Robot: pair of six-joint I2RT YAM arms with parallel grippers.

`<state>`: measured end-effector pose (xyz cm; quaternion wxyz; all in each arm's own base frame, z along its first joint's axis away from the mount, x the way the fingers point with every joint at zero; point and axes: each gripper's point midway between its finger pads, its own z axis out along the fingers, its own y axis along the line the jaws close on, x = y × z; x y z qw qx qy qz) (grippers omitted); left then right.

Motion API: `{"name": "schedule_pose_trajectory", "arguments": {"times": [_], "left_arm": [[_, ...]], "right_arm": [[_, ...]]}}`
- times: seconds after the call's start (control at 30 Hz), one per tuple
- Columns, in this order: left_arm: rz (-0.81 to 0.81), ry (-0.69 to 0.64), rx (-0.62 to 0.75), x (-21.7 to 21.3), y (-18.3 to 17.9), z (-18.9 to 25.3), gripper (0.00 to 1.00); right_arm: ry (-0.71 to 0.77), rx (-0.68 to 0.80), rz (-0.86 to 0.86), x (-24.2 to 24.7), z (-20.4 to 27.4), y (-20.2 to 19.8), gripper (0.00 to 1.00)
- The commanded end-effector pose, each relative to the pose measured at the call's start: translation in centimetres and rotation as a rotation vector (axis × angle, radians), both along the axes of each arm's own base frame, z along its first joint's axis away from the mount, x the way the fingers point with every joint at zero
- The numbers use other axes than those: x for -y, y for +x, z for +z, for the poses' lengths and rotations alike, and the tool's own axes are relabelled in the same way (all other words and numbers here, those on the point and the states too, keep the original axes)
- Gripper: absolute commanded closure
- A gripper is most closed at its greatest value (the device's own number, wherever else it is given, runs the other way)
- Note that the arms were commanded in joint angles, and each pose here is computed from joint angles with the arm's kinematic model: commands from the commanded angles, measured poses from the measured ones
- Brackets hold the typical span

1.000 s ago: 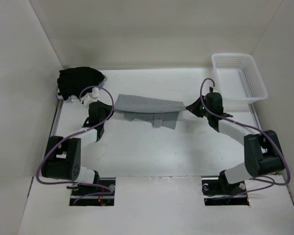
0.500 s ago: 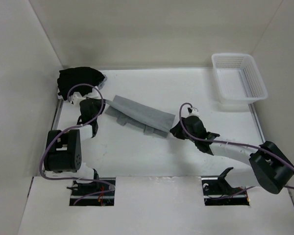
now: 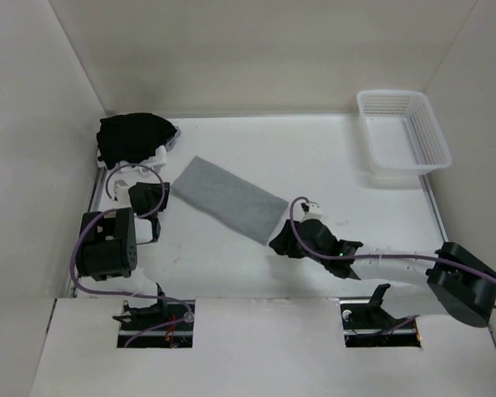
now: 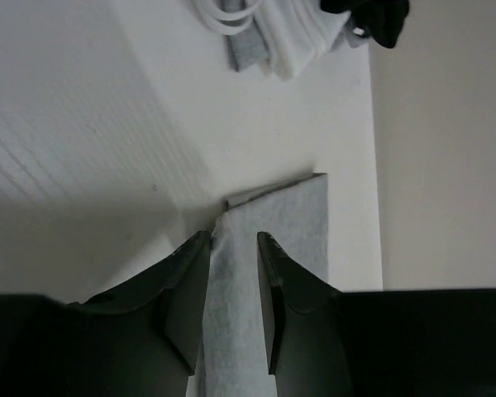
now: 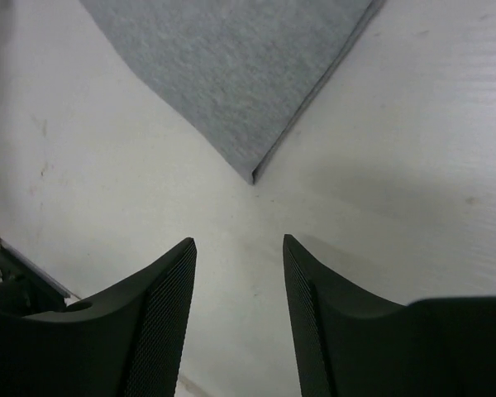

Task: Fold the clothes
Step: Fold the tank top

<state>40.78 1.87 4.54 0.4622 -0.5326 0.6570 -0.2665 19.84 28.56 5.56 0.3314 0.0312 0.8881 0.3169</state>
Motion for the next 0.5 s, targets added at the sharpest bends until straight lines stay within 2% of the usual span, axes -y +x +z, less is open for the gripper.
{"name": "schedule_pose_trajectory", "arguments": {"times": [0.0, 0.1, 0.3, 0.47], "left_arm": [[0.004, 0.058, 0.163, 0.6, 0.3, 5.4, 0.72], [-0.045, 0.159, 0.15, 3.3, -0.5, 6.1, 0.71], [-0.238, 0.282, 0.183, 11.5, -2.0, 7.3, 0.71], [-0.343, 0.328, 0.207, 15.0, -3.5, 7.7, 0.71]], "right_arm": [[0.072, 0.085, -0.133, 2.1, 2.6, 2.9, 0.47], [0.069, 0.07, -0.208, 3.6, 2.1, 5.2, 0.47], [0.148, 0.0, -0.246, 2.0, 0.1, 8.0, 0.49], [0.234, -0.096, -0.289, 0.2, -2.4, 8.9, 0.57]]}}
